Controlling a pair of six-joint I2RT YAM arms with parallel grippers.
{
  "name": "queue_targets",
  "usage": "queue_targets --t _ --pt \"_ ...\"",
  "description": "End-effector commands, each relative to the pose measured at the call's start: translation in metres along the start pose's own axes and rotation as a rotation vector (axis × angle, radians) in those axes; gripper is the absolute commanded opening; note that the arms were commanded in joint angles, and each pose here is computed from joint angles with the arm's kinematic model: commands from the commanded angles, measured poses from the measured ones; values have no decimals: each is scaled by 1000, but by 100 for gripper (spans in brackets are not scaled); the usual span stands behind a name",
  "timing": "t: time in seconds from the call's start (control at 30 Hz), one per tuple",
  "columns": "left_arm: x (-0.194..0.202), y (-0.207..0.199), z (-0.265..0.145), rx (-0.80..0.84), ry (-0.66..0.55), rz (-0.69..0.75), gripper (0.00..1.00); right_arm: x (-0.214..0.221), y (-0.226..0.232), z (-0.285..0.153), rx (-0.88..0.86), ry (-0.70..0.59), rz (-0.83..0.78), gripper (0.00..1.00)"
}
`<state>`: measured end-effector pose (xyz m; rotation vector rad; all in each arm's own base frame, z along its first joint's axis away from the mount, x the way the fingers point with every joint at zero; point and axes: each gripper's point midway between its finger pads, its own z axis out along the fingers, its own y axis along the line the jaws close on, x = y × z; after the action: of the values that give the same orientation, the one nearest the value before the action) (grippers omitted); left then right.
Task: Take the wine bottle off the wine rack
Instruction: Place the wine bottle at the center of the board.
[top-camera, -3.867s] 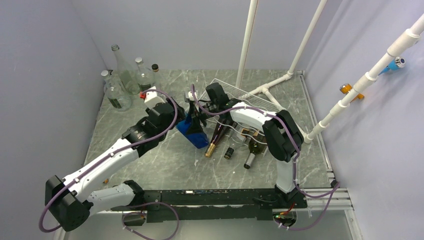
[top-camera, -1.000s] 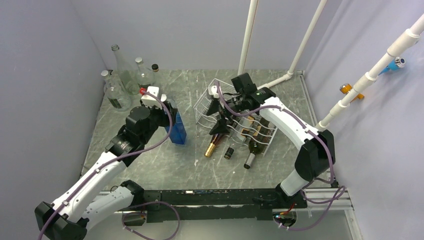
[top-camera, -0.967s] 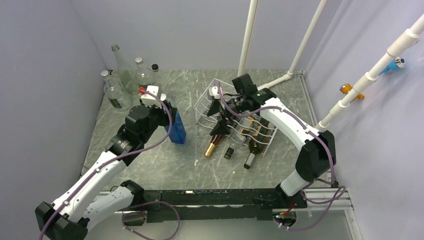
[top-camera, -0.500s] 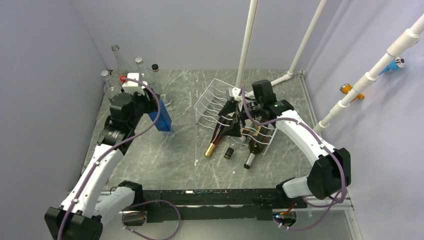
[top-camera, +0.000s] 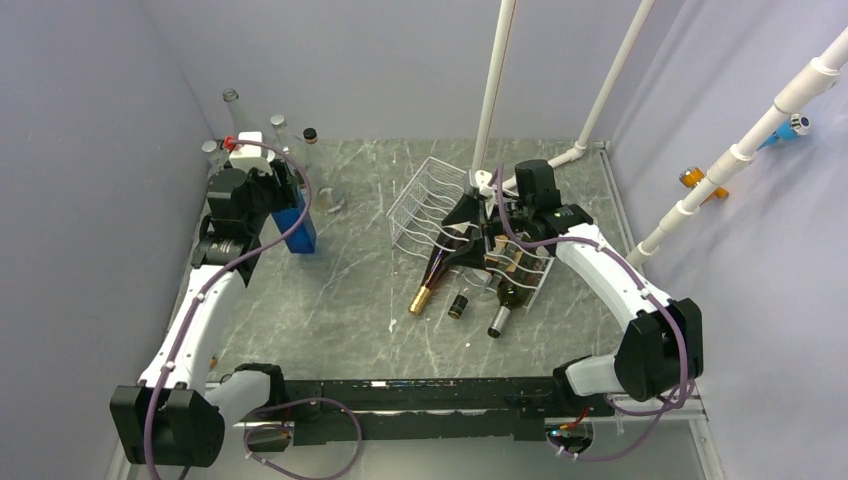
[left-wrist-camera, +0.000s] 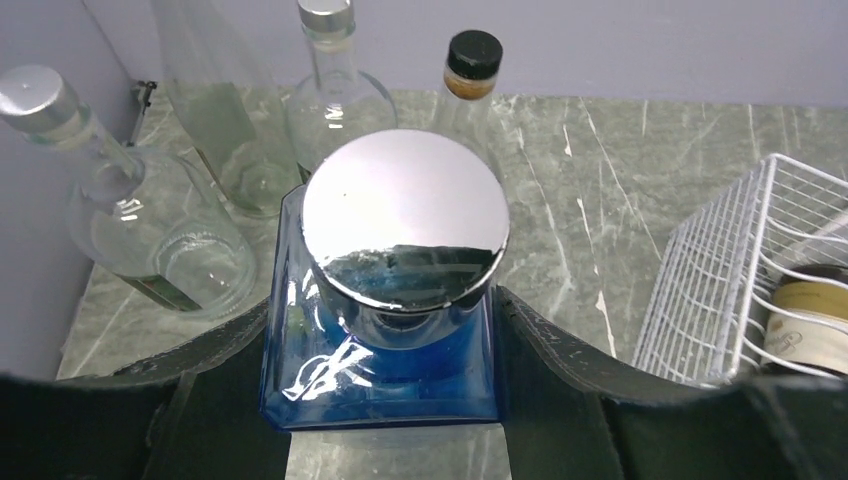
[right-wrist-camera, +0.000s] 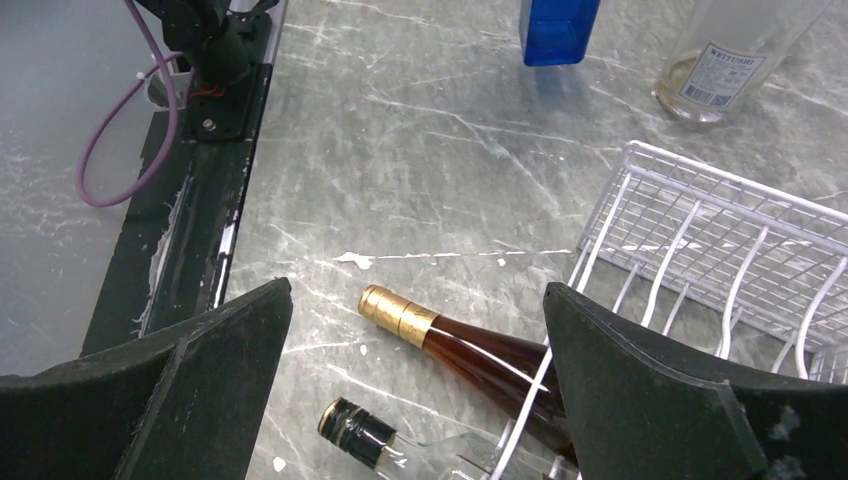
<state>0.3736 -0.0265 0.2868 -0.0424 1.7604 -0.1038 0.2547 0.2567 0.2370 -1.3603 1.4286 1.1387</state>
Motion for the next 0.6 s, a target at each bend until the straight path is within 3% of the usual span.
queue_targets --t 0.0,0.57 --pt "-122 -5 -9 43 -399 29 0 -17 4 -6 -10 -50 -63 100" --pt "-130 35 39 -8 -404 82 0 -13 1 -8 -3 -53 -56 100"
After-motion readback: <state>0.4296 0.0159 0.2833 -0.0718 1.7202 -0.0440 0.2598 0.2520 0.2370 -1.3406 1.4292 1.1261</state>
